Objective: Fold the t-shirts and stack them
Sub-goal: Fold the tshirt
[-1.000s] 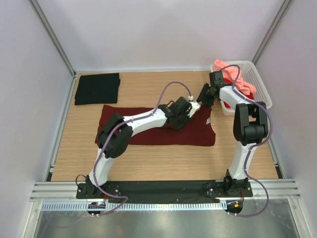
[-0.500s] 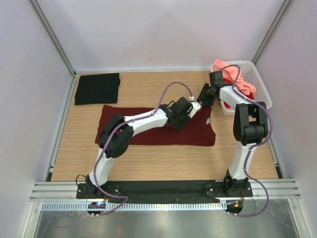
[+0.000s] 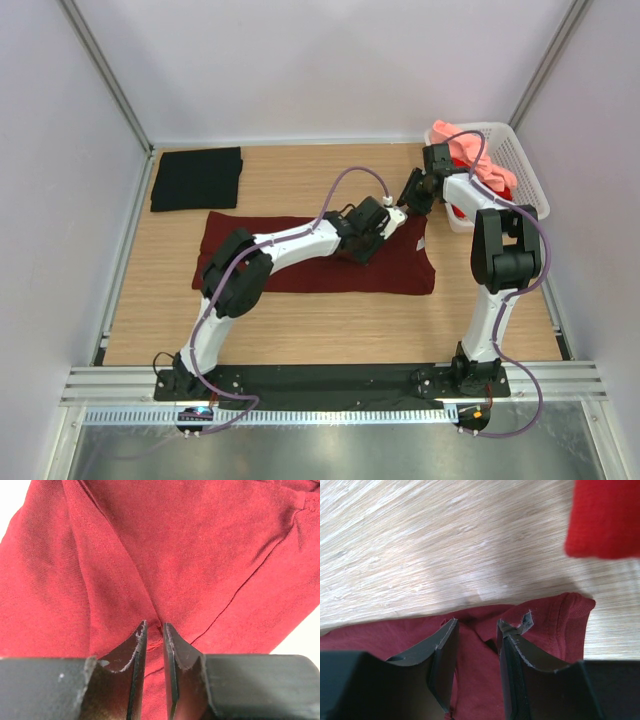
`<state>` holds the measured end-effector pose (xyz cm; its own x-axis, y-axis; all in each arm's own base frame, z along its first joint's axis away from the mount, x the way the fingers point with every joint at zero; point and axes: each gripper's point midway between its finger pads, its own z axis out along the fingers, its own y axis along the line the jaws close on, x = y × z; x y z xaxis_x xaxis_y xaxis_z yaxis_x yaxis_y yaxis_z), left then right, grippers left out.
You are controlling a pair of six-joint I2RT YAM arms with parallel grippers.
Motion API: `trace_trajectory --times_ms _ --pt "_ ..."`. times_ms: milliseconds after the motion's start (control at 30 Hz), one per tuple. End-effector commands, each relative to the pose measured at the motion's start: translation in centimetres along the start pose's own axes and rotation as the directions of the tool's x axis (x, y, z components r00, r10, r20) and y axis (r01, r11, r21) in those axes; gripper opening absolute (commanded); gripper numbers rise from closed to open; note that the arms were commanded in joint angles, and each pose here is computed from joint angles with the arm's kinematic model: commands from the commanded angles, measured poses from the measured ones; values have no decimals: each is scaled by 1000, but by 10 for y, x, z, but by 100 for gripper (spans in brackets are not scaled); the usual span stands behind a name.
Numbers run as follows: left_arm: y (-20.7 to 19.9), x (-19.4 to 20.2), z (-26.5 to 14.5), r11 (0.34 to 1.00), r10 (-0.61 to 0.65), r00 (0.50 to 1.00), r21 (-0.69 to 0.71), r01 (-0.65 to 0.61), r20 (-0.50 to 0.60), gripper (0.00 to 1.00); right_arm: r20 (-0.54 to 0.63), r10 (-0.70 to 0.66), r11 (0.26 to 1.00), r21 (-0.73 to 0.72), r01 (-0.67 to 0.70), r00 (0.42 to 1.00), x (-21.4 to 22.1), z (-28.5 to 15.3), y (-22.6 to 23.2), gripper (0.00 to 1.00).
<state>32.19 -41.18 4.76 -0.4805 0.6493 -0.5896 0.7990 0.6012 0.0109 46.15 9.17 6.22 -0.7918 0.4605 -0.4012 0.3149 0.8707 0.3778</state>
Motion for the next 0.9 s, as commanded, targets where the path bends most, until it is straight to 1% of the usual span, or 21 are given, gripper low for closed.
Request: trace_trajectory --times_ms 0,33,233,400,467,800,867 --pt "1 -8 0 1000 11 1000 3 -11 15 21 54 -14 1000 -23 15 998 -16 -13 11 43" --pt "6 -8 0 1000 11 1000 -24 -10 14 21 53 -17 1000 -23 18 998 -15 -13 11 43" --pt "7 -4 1 999 15 1000 -32 -15 0 24 55 -15 1000 -25 17 998 -15 -14 12 43" --pt "8 -3 1 999 14 1000 -36 -14 -1 23 55 -15 1000 -25 17 998 -15 -14 12 43" --pt "8 -2 2 999 14 1000 -35 -14 -4 21 56 -14 1000 -26 15 998 -16 -15 12 43" --pt "11 -2 3 999 8 1000 -52 -8 -8 0 62 -17 1000 -22 19 998 -17 -17 11 43" --pt "12 -3 3 998 6 1000 -58 -7 -7 0 61 -17 1000 -21 18 998 -16 -18 11 43"
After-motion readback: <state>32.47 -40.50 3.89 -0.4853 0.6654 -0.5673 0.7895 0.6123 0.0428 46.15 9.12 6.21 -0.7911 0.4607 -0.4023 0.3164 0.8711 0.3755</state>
